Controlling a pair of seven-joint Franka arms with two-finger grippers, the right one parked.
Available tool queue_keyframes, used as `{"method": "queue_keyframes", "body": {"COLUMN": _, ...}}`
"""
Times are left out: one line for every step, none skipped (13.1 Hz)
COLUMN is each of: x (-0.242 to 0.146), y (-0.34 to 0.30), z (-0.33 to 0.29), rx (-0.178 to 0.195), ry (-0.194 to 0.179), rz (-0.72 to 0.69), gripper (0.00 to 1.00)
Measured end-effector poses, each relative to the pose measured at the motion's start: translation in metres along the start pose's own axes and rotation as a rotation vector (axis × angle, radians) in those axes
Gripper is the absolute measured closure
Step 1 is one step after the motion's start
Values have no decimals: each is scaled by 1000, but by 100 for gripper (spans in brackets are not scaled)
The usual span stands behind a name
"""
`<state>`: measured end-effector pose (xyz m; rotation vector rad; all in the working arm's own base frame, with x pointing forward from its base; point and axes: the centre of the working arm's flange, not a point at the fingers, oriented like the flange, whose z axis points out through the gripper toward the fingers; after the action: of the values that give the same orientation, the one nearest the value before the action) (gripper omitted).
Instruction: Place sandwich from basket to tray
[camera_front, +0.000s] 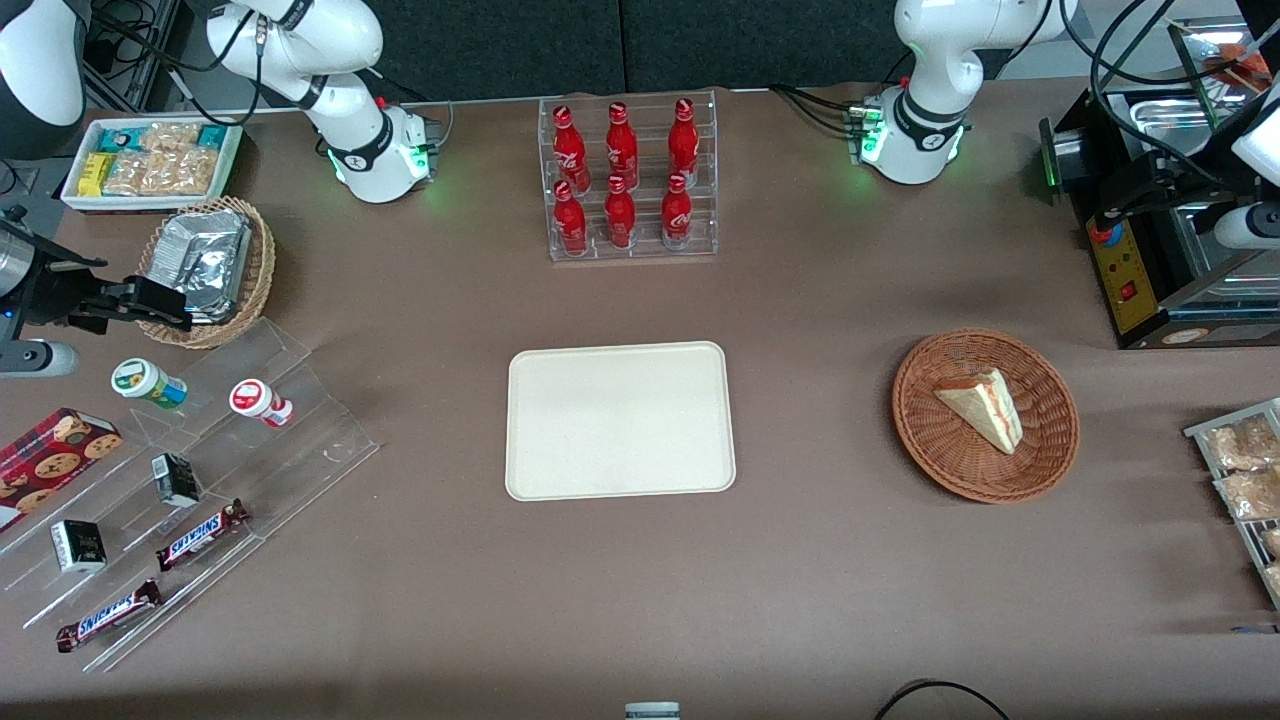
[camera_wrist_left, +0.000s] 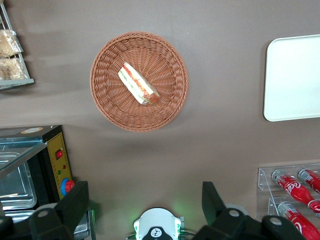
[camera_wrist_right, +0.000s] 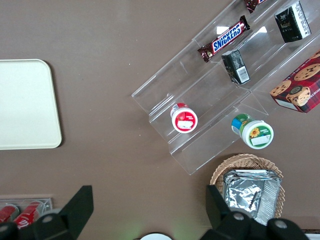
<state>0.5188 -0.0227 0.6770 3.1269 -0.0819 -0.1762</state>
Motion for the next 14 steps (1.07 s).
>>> {"method": "queue_keyframes", "body": {"x": 0, "y": 0, "z": 0, "rx": 0, "ry": -1, "rz": 0, "gripper": 0}}
{"method": "queue_keyframes", "body": {"x": 0, "y": 0, "z": 1, "rx": 0, "ry": -5, "rz": 0, "gripper": 0}}
{"method": "queue_keyframes", "body": {"x": 2, "y": -1, "z": 3, "rx": -1, "ry": -11, "rz": -1, "gripper": 0}}
{"method": "queue_keyframes", "body": {"x": 6, "y": -1, "z": 8, "rx": -1, "ry": -22, "rz": -2, "gripper": 0}}
{"method": "queue_keyframes", "body": {"x": 12, "y": -3, "z": 16, "rx": -2, "ry": -38, "rz": -5, "gripper": 0}}
{"method": "queue_keyframes", "body": {"x": 21, "y": -4, "z": 27, "rx": -3, "ry": -57, "rz": -14, "gripper": 0}}
{"method": "queue_keyframes", "body": {"x": 31, "y": -6, "z": 39, "rx": 0, "ry": -74, "rz": -40, "gripper": 0}}
{"method": "queue_keyframes", "body": {"x": 43, "y": -8, "z": 54, "rx": 13, "ry": -89, "rz": -80, "gripper": 0}}
{"method": "queue_keyframes", "body": {"x": 56, "y": -12, "z": 71, "rx": 35, "ry": -105, "rz": -110, "gripper": 0}}
{"method": "queue_keyframes", "body": {"x": 66, "y": -15, "z": 89, "rx": 51, "ry": -115, "rz": -133, "gripper": 0}}
{"method": "queue_keyframes", "body": {"x": 75, "y": -16, "z": 107, "rx": 60, "ry": -117, "rz": -167, "gripper": 0}}
{"method": "queue_keyframes", "body": {"x": 81, "y": -17, "z": 124, "rx": 65, "ry": -108, "rz": -214, "gripper": 0}}
{"method": "queue_keyframes", "body": {"x": 86, "y": -17, "z": 140, "rx": 67, "ry": -96, "rz": -258, "gripper": 0}}
{"method": "queue_keyframes", "body": {"x": 89, "y": -17, "z": 154, "rx": 68, "ry": -90, "rz": -287, "gripper": 0}}
